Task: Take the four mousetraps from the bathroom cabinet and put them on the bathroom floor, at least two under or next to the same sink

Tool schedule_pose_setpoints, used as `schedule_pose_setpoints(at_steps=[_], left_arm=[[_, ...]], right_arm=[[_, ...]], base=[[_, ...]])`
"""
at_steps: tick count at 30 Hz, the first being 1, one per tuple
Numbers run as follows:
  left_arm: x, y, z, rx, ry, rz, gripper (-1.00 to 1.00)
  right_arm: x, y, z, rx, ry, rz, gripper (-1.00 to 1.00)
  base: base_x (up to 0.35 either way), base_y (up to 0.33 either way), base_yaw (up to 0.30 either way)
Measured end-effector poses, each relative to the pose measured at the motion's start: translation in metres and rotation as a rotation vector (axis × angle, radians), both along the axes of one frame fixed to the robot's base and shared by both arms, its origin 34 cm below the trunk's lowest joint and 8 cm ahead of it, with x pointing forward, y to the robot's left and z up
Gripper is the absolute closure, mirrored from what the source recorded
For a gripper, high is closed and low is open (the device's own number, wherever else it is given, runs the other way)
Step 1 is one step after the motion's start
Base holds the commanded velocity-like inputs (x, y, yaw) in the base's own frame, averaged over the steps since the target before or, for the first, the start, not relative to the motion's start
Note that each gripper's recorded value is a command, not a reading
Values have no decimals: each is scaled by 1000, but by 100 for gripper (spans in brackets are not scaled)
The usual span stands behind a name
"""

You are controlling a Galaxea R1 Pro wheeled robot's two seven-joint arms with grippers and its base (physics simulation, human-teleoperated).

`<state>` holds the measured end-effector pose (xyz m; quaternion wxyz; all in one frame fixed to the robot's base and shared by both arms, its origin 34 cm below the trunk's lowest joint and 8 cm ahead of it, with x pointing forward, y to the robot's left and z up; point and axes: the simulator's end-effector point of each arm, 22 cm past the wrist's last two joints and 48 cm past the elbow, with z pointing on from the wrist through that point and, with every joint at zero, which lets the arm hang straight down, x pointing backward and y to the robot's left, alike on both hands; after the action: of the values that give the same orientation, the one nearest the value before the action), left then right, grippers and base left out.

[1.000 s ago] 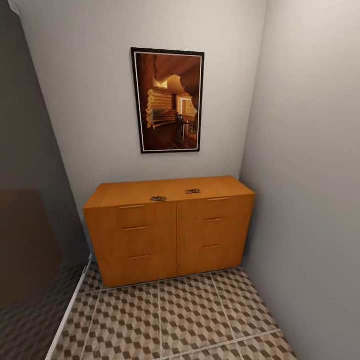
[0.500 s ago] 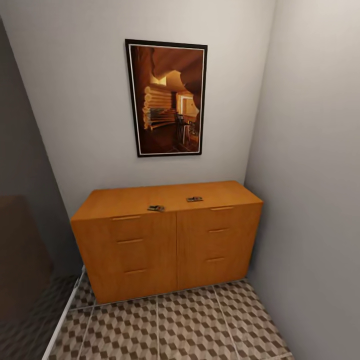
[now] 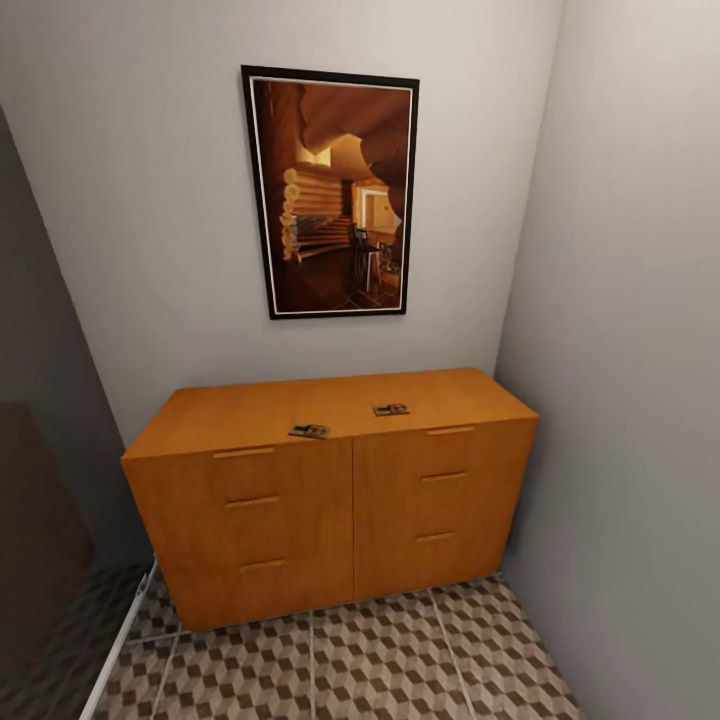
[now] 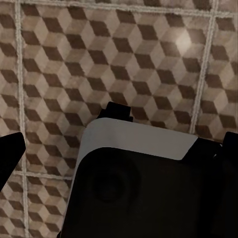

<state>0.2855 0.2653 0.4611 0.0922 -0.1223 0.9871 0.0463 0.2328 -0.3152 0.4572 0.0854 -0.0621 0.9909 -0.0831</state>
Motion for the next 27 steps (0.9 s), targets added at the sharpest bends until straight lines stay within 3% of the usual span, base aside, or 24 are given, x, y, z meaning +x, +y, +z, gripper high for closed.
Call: schedule_pose_setpoints(at_steps=[27], left_arm=[[-4,-15,-1,-18,9,-5,-100]], right_arm=[[0,-2,0,-2,-1,-3,-100]], base=[[4,0,0]])
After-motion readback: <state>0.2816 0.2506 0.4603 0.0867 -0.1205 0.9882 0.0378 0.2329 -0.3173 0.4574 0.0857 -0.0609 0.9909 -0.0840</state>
